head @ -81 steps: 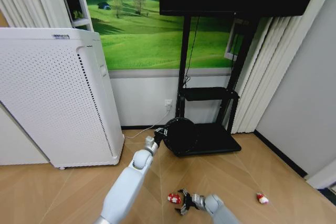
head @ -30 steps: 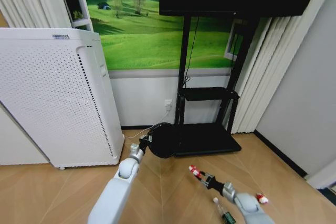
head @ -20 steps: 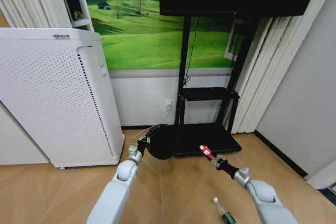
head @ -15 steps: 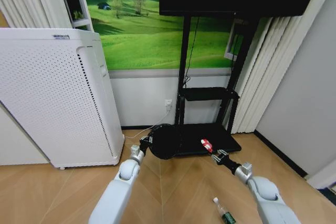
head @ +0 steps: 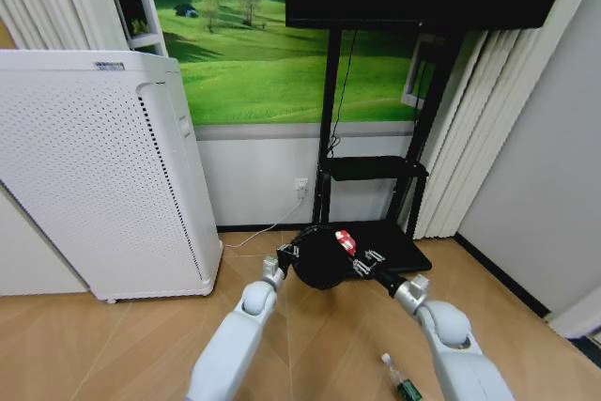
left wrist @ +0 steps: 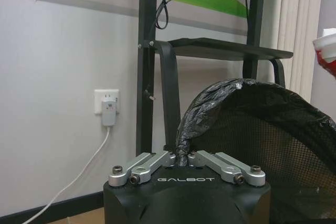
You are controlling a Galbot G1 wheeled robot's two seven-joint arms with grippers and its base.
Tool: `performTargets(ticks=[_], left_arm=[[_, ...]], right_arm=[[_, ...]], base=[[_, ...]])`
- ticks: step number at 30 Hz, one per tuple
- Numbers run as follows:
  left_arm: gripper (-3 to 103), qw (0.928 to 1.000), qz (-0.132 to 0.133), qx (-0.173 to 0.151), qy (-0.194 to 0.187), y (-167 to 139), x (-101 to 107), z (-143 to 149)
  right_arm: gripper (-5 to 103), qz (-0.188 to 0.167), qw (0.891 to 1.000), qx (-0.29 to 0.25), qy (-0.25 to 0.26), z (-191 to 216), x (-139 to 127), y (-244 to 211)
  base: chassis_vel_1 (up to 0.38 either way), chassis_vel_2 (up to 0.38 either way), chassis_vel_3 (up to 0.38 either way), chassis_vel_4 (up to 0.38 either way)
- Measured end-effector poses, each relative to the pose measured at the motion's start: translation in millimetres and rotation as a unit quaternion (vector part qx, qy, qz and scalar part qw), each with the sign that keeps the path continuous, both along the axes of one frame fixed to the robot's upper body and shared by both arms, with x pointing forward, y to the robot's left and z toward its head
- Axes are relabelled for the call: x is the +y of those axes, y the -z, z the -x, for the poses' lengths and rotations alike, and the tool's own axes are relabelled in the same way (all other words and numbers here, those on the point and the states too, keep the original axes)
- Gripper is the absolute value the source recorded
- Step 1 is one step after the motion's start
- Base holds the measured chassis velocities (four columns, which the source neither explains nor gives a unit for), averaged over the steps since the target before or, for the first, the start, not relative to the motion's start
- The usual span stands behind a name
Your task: Pick up the trash bin and place the garbage on the floor into it.
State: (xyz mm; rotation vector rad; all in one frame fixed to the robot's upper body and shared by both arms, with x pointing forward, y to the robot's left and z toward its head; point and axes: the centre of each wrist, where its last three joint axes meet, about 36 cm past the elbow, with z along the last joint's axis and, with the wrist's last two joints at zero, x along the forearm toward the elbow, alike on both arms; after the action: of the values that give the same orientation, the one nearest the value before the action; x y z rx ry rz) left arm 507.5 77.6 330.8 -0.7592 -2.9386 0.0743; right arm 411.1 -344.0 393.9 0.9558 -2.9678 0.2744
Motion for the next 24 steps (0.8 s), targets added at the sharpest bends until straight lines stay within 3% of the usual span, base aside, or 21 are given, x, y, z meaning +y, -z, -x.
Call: performTargets(ticks=[5, 10, 17, 19, 21, 22, 24], left_arm=[[4, 1.0, 0.005, 0.004, 0.003, 1.0, -13.2, 0.3], [4, 1.0, 0.005, 0.004, 0.003, 0.9, -16.0, 1.2], [4, 1.0, 0.0, 0.007, 0.002, 4.1, -15.4, 2.2], [4, 1.0, -0.001, 0.008, 0.002, 4.9, -15.5, 2.2], [4, 1.0, -0.001, 0.009, 0.001, 5.8, -15.7, 2.6], [4, 1.0, -0.001, 0.009, 0.001, 5.8, -15.7, 2.6], [4, 0.9999, -0.001, 0.01, -0.001, 7.0, -13.6, 4.0]], right_arm=[[34, 0.019, 0.999, 0.024, -0.01, -1.0, 15.6, 14.0], [48, 0.024, 0.999, 0.041, 0.009, -5.1, 17.5, 26.3], [82, 0.03, 0.999, 0.039, 0.024, -9.1, 5.5, 29.3], [82, 0.028, 0.999, 0.035, 0.025, -8.2, 4.8, 26.7], [91, 0.014, 0.999, 0.023, 0.035, -3.9, 5.6, 16.5], [91, 0.014, 0.999, 0.023, 0.035, -3.9, 5.6, 16.5], [99, -0.013, 0.998, 0.009, 0.067, 4.4, 7.8, -1.1]], base=[[0.0, 0.0, 0.0, 0.0], [0.0, 0.0, 0.0, 0.0], [0.0, 0.0, 0.0, 0.0], [0.0, 0.0, 0.0, 0.0], [0.0, 0.0, 0.0, 0.0], [0.0, 0.0, 0.0, 0.0], [0.0, 0.0, 0.0, 0.0]])
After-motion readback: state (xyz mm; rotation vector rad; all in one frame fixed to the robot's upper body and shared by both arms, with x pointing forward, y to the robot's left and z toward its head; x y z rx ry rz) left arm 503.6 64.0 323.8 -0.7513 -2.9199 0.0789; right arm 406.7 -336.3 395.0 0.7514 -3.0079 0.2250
